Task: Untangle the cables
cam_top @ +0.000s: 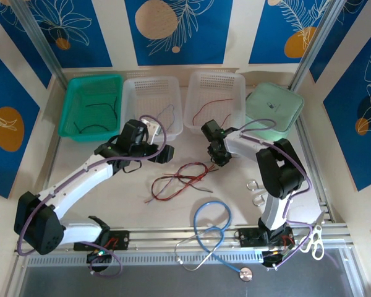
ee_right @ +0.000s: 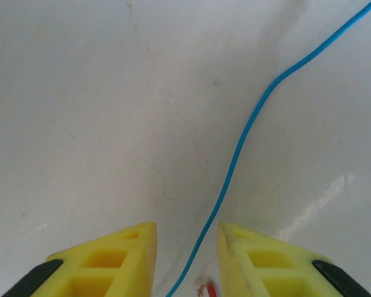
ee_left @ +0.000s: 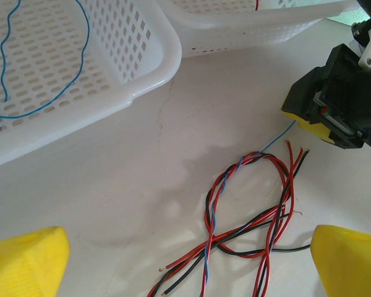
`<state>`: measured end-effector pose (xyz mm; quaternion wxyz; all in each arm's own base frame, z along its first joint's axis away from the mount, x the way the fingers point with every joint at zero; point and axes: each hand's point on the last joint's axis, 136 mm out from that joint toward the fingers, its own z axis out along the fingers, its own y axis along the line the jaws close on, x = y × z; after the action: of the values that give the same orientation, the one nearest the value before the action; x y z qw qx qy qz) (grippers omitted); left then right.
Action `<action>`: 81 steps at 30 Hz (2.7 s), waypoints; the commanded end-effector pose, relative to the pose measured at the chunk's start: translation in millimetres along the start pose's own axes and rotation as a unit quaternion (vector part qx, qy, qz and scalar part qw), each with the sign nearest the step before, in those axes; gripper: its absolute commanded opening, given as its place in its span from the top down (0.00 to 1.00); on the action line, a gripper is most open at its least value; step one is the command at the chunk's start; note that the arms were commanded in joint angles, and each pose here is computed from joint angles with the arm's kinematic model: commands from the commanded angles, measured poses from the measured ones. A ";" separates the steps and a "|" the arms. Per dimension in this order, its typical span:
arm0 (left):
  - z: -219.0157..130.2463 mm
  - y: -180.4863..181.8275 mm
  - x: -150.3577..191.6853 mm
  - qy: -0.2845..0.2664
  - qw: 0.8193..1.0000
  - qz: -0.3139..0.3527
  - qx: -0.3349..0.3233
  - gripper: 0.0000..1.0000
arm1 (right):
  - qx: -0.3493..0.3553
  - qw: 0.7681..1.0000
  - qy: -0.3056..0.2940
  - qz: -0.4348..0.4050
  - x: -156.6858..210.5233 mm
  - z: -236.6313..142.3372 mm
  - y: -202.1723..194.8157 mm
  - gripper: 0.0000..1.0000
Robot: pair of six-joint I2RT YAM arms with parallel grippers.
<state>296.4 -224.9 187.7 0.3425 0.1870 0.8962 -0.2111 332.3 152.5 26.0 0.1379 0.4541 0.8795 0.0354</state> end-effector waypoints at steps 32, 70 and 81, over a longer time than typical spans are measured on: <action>-35.6 -72.2 -36.8 -0.046 0.991 0.101 0.070 0.08 | -0.180 0.981 -0.002 0.075 -16.3 -81.8 13.1 1.00; -58.7 -109.3 -134.9 -0.119 0.980 0.019 0.160 0.11 | -0.567 0.816 0.016 -0.112 -5.9 -320.0 122.5 1.00; -71.8 -59.2 -166.8 -0.176 0.933 -0.181 0.258 0.09 | -0.650 0.734 0.010 -0.200 -10.0 -346.9 121.1 1.00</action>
<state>355.3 -265.7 344.7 0.3981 0.0670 0.7858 -0.4686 349.1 227.3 365.1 0.3834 0.1419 0.7329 0.5438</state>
